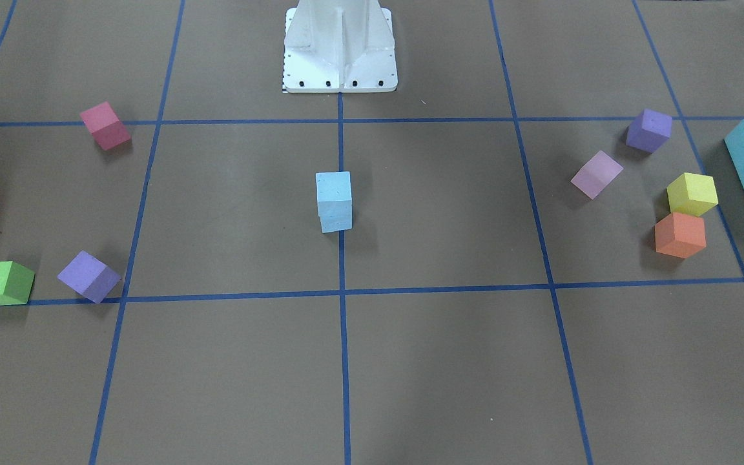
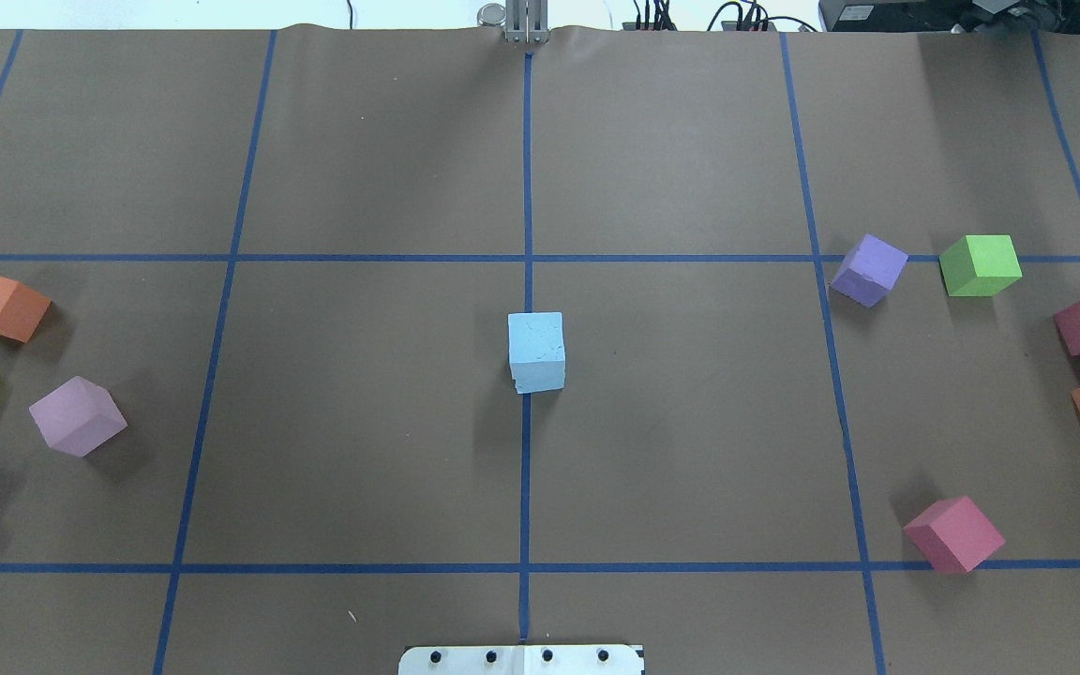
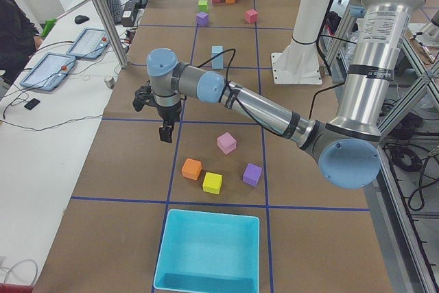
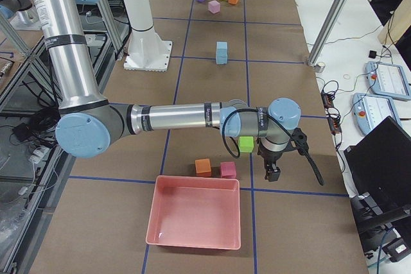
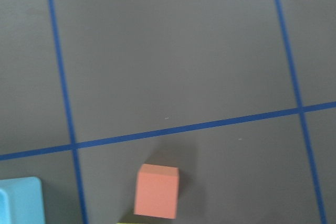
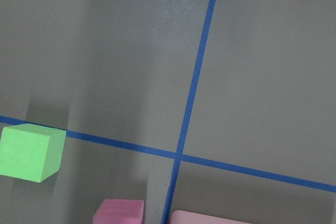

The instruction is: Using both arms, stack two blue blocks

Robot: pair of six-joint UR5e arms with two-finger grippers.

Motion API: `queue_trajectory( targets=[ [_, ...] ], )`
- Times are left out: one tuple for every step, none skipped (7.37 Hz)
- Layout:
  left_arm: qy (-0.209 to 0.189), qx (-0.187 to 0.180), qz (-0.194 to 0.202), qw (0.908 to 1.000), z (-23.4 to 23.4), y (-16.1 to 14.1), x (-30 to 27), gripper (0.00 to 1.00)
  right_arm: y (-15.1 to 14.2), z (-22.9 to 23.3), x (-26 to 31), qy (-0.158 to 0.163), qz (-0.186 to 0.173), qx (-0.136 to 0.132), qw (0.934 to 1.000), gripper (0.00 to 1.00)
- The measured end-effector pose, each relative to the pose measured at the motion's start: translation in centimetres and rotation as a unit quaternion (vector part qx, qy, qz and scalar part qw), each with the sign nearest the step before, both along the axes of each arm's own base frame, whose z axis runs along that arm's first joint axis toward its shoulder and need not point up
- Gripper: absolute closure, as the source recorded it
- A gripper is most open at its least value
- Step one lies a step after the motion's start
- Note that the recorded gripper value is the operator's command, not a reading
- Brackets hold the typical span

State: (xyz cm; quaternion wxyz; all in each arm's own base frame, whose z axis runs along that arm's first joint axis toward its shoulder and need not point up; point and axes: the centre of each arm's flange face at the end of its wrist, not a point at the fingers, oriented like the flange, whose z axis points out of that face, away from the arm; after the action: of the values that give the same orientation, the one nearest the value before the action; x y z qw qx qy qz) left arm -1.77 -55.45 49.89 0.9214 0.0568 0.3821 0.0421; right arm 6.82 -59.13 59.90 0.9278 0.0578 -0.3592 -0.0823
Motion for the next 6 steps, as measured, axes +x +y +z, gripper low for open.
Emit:
queue_trajectory(
  targets=[
    [-0.001, -0.006, -0.002, 1.0, 1.8, 0.0, -1.3, 0.02, 0.0, 0.0, 0.0, 0.0, 0.004, -0.003, 1.0, 0.0],
    [-0.002, -0.009, 0.001, 1.0, 3.8, 0.0, -2.1, 0.02, -0.1, -0.1, 0.0, 0.001, 0.006, -0.005, 1.0, 0.0],
    [-0.001, -0.009, 0.005, 0.9999, 6.1, -0.2, -2.5, 0.02, -0.1, 0.0, 0.0, 0.001, 0.008, -0.005, 1.0, 0.0],
    [0.0, -0.007, 0.006, 1.0, 8.4, -0.5, -2.9, 0.02, -0.1, 0.0, 0.0, 0.002, 0.009, -0.006, 0.9999, 0.0],
    [0.001, -0.004, 0.003, 1.0, 10.4, -0.7, -3.3, 0.02, -0.2, -0.1, 0.0, 0.003, 0.012, -0.007, 0.9999, 0.0],
    [0.006, -0.003, -0.002, 1.0, 11.6, -0.8, -3.9, 0.02, -0.3, -0.1, 0.0, 0.003, 0.014, -0.009, 0.9999, 0.0]
  ],
)
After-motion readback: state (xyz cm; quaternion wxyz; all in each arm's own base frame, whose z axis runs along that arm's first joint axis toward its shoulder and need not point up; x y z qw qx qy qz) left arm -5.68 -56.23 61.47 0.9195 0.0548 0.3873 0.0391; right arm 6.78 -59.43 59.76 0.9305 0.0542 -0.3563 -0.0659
